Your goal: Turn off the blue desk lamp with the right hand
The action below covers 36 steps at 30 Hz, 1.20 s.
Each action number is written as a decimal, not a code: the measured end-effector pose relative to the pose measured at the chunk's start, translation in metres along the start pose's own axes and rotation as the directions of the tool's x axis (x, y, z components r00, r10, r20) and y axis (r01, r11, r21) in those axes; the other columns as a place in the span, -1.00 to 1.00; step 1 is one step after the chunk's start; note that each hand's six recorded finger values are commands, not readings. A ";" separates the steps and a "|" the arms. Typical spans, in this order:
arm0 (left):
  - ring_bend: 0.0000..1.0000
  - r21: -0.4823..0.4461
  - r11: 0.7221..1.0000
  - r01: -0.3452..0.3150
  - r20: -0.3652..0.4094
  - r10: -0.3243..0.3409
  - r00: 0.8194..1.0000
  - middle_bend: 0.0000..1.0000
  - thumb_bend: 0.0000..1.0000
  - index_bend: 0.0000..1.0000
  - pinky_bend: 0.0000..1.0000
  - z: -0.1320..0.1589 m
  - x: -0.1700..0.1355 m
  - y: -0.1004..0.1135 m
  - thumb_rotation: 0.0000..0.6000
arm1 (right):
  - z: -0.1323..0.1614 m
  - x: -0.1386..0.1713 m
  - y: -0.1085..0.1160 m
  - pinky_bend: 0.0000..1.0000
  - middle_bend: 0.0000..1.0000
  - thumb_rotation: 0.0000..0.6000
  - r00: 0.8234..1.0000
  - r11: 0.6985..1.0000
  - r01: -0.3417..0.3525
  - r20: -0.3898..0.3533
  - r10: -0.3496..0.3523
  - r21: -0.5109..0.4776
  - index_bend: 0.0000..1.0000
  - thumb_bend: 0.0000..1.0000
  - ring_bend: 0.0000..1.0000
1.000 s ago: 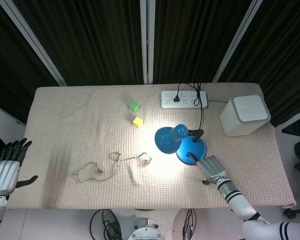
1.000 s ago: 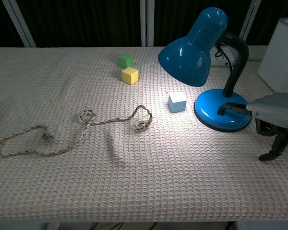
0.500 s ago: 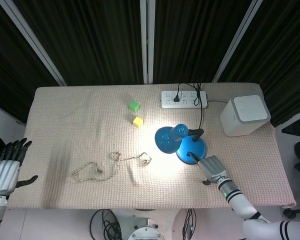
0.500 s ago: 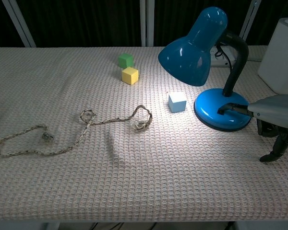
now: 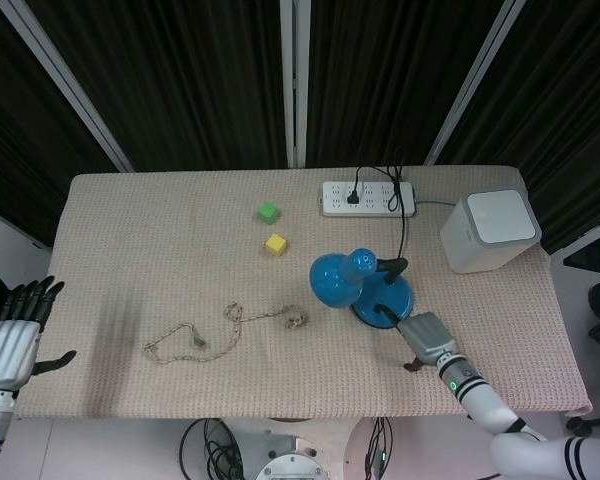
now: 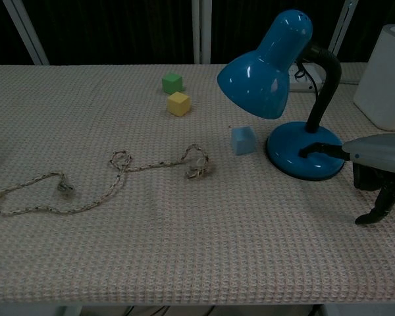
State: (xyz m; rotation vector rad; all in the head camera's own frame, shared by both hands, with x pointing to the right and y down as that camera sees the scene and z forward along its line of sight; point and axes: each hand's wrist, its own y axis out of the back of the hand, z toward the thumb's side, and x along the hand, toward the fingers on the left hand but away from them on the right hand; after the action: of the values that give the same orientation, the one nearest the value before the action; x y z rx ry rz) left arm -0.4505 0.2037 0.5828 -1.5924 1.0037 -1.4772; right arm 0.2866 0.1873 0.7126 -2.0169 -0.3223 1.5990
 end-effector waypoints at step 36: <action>-1.00 0.012 1.000 -0.027 0.003 0.027 1.000 -1.00 -1.00 -1.00 -1.00 0.004 0.005 0.003 1.00 | -0.141 0.174 0.053 -1.00 -1.00 1.00 0.672 0.735 0.652 0.307 -0.674 0.187 -1.00 -0.97 -1.00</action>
State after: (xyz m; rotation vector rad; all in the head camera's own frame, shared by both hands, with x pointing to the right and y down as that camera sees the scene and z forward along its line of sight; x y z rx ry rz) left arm -0.4464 0.1975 0.5819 -1.5660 1.0089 -1.4599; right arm 0.4597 0.1931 0.5611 -1.2911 -1.0110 1.4324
